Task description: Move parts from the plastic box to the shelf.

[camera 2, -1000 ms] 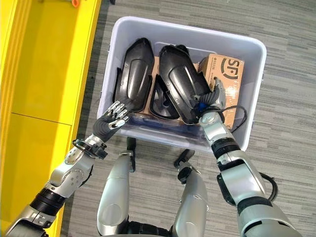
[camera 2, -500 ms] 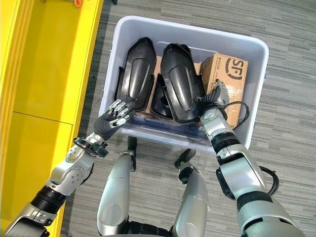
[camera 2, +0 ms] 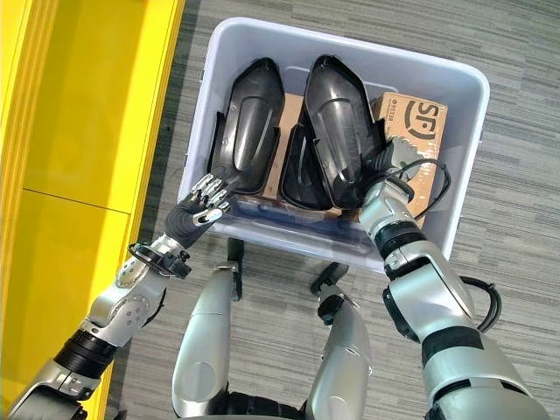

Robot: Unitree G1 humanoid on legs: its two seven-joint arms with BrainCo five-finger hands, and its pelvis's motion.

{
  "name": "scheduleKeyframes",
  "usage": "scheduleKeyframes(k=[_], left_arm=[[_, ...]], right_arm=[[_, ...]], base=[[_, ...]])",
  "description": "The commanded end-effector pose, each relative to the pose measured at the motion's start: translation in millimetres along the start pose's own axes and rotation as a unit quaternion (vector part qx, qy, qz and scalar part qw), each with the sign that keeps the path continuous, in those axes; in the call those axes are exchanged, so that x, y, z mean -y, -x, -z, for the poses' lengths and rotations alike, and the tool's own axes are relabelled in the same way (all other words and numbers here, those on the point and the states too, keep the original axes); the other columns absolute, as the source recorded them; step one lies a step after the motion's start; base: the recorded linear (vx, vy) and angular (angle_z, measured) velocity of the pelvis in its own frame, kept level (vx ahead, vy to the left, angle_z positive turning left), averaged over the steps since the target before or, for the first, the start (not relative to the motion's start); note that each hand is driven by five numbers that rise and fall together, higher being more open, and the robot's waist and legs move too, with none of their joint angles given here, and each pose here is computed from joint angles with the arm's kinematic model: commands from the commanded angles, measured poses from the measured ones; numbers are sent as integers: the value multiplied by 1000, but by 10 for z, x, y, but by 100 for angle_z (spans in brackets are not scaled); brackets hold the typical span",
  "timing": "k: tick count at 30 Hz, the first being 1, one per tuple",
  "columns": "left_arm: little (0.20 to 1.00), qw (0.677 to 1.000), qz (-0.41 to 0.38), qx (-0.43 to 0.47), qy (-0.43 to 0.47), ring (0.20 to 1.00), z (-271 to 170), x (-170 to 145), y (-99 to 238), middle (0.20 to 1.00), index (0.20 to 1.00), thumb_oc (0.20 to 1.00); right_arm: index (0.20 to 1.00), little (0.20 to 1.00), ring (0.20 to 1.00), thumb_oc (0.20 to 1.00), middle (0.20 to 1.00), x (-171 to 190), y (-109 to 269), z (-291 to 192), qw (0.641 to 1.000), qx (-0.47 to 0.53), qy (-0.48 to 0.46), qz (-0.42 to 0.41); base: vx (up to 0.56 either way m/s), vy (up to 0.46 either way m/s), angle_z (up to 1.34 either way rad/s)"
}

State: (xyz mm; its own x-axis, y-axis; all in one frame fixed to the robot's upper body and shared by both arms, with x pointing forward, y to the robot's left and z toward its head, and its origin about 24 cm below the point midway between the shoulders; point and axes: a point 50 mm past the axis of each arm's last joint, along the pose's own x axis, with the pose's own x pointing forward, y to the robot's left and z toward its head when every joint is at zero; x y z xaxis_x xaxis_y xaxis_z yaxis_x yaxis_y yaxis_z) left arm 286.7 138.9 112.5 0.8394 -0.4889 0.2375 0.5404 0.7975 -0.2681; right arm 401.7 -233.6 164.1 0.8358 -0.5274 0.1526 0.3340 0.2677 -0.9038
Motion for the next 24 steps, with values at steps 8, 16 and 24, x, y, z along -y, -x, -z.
scheduleKeyframes(k=[8,16,24], left_arm=[[1000,998,40,48,12,1000,-31,170,2,1000,1000,1000],[1000,998,34,52,6,1000,-58,153,38,1000,1000,1000],[1000,998,-9,70,7,1000,-82,84,188,1000,1000,1000]], right_arm=[[200,200,200,200,200,-457,219,853,982,-139,119,-56],[200,200,200,200,200,-368,202,554,994,-8,-100,51],[200,200,200,200,200,-96,450,355,948,113,-269,125]], base=[[-3,10,2],[5,4,-2],[20,15,-19]])
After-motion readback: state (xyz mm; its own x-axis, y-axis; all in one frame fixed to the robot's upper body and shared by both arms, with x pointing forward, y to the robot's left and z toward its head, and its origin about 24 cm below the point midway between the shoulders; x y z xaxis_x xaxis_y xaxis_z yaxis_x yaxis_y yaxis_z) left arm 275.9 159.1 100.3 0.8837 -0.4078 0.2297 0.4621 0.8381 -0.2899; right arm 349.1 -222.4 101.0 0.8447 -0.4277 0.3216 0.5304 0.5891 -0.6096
